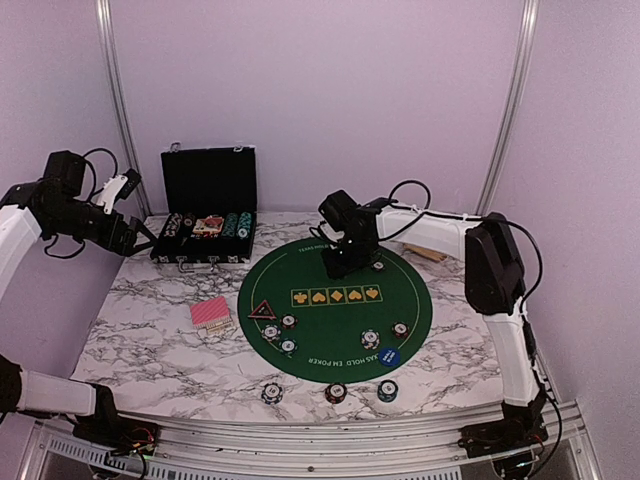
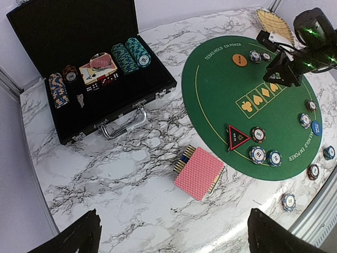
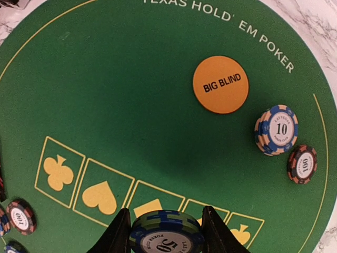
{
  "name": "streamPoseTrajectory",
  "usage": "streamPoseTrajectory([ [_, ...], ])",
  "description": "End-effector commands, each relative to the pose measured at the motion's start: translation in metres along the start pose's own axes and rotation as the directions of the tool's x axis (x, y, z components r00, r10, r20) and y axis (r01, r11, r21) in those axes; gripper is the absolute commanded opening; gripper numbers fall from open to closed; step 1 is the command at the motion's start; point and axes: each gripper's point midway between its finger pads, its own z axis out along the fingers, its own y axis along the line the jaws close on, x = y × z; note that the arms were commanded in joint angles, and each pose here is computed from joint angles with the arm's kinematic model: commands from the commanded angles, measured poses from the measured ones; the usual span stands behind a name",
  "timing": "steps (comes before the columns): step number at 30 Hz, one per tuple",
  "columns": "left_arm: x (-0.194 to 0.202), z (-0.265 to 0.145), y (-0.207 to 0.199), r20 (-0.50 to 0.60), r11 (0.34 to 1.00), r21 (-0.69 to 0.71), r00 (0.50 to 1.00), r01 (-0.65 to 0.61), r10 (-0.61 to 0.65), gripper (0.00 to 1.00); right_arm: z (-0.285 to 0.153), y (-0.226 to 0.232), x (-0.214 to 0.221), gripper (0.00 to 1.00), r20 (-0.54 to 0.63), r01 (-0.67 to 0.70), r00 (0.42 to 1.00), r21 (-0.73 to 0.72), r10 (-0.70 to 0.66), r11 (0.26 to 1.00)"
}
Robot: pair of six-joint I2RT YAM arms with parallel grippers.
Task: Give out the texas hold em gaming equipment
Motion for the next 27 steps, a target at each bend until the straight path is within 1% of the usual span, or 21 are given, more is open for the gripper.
streamPoseTrajectory([
  [1, 0.002, -0.008, -0.005, 0.000, 1.000, -0.001, 1.000, -0.002, 0.002, 0.99, 0.011, -0.010, -0.021, 0.13, 0.047, -0.025, 0.999, 0.008, 0.024, 1.000],
  [8, 0.001, -0.007, -0.007, 0.003, 1.000, 0.012, 1.000, 0.000, 0.000, 0.99, 0.040, -0.019, -0.018, 0.13, 0.037, -0.062, 0.997, 0.026, 0.061, 0.998],
  [17, 0.000, -0.007, -0.007, 0.003, 1.000, 0.014, 1.000, -0.002, 0.002, 0.99, 0.057, -0.038, -0.019, 0.13, 0.033, -0.104, 0.994, 0.045, 0.102, 0.994],
  [27, -0.003, -0.007, -0.006, 0.008, 1.000, 0.012, 1.000, -0.004, 0.004, 0.99, 0.073, -0.041, -0.021, 0.14, 0.033, -0.117, 0.993, 0.042, 0.115, 0.992],
])
